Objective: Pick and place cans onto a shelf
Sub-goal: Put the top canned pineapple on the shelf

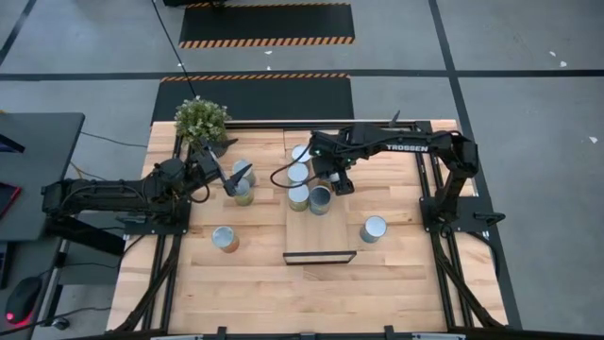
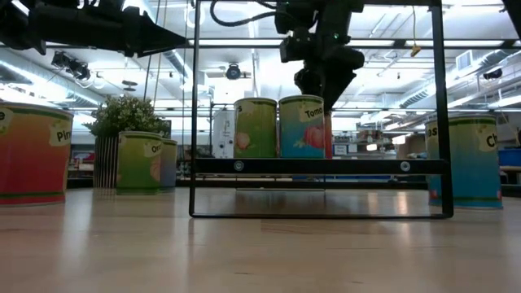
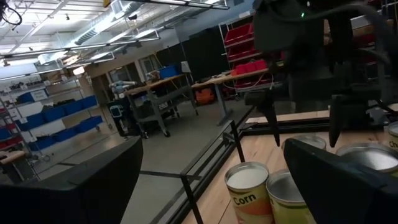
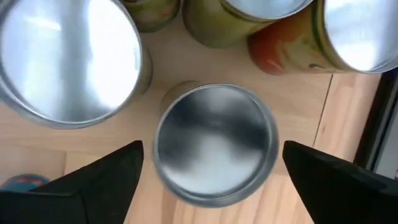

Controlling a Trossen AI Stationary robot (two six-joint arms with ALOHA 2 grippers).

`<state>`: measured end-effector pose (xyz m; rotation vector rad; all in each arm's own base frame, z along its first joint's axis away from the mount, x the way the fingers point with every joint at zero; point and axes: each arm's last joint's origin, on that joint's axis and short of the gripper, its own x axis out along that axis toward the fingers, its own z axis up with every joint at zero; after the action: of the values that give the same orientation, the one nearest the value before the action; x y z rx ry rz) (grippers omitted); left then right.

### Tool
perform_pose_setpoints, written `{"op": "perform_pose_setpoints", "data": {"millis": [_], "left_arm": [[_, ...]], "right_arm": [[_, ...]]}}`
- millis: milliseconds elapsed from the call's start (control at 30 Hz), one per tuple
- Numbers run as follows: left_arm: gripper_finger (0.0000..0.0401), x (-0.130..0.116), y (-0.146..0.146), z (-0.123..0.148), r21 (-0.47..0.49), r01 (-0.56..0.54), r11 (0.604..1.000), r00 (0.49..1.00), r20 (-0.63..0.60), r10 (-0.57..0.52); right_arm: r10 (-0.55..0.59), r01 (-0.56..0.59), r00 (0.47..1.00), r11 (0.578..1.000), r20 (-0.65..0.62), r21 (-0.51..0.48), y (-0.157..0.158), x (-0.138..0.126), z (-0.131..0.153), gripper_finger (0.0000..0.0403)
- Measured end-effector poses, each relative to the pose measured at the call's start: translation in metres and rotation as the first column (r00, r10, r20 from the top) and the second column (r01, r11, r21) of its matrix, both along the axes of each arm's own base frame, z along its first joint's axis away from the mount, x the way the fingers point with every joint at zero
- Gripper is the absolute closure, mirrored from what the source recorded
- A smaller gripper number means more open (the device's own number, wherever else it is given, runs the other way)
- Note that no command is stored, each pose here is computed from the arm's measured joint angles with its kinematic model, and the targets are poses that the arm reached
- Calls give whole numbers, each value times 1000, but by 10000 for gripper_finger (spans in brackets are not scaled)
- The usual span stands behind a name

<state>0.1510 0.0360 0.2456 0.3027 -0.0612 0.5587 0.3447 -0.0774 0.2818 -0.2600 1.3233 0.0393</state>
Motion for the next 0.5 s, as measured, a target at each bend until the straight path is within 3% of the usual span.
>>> {"op": "perform_pose_setpoints", "data": {"millis": [267, 500], "left_arm": [[5, 0, 0, -1, -2, 0, 1000, 1000, -6, 0], [5, 0, 0, -1, -1, 0, 1000, 1000, -6, 0]], "right_arm": [[-83, 81, 996, 995, -29, -59, 5, -3, 14, 4], [-218, 201, 963, 973, -159, -112, -3, -18, -3, 5]]}}
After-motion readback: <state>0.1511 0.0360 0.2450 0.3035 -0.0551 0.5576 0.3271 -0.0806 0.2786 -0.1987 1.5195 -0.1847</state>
